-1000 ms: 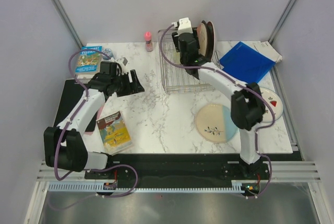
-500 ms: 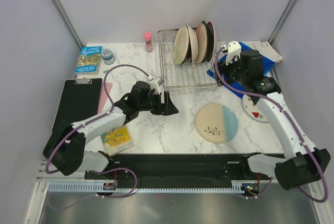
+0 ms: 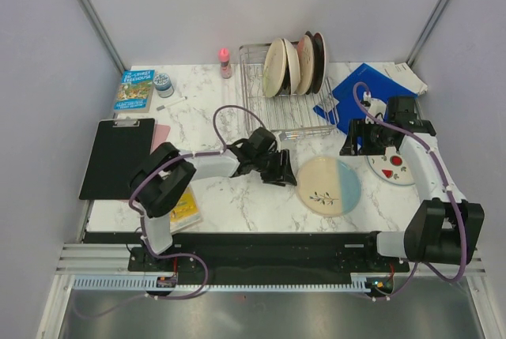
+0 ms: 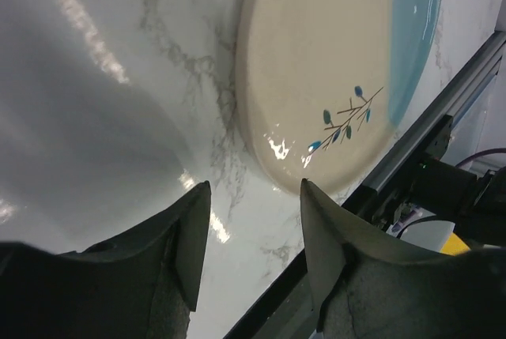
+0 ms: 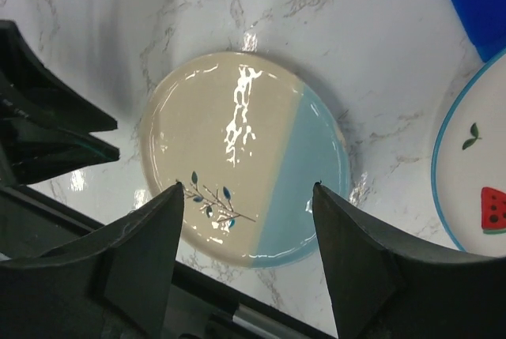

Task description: Load the plates into the dish rack

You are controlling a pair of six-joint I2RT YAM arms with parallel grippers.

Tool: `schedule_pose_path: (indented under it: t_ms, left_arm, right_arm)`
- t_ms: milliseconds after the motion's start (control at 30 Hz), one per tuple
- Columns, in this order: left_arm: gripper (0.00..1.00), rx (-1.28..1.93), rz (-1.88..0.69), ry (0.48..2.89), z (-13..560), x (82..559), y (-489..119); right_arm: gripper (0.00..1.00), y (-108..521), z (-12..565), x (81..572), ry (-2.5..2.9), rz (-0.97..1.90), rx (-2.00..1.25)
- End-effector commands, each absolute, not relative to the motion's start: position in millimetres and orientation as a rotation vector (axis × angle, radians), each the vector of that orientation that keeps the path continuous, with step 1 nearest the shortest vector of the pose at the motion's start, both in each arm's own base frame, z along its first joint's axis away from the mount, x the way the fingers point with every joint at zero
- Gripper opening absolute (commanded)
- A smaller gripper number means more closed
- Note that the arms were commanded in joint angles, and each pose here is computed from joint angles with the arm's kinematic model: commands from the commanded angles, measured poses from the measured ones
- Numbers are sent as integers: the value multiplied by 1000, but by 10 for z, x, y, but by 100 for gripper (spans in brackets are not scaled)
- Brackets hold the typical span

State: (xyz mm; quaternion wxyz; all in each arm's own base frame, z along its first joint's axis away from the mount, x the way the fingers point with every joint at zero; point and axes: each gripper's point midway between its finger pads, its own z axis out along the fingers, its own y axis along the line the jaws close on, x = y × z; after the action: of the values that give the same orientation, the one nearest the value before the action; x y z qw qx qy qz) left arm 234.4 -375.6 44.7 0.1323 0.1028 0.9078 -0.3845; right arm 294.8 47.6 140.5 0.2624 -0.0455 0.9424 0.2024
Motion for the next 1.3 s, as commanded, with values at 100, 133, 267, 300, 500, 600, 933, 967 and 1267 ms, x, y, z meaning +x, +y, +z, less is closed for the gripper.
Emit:
schedule_pose_path:
  t_ms: [100,133,267,300,500,600,933,967,1267]
  left_arm:
    - [53,302,-1001,2747,350,2350,-4084]
    - [53,303,-973,2738,382,2383,-4130]
    - [45,213,-781,2801,276,2442,-3965]
    - [43,188,-725,2831,226,2425,-3892]
    - [36,243,-550,2838,61,2454,-3831]
    - [36,244,-443,2861,-65,2448,-3688]
    - [43,66,-244,2911,-134,2288,-2503]
    - [43,94,-245,2900,-132,2287,-2458]
    - [41,177,-520,2886,-204,2115,-2662]
  right_arm:
    - [74,451,1547,2745,2502,525,-287]
    - [74,437,1548,2740,2502,515,-294]
    - [74,329,1589,2757,2496,436,-320]
    - [75,304,1604,2769,2490,420,-330]
    - [75,182,1669,2828,2468,361,-348]
    - [76,141,1705,2858,2457,343,-364]
    - [77,508,1482,2606,2479,739,-632]
    - [79,574,1402,2508,2524,859,-632]
    - [87,1018,1131,2405,2460,1496,-540]
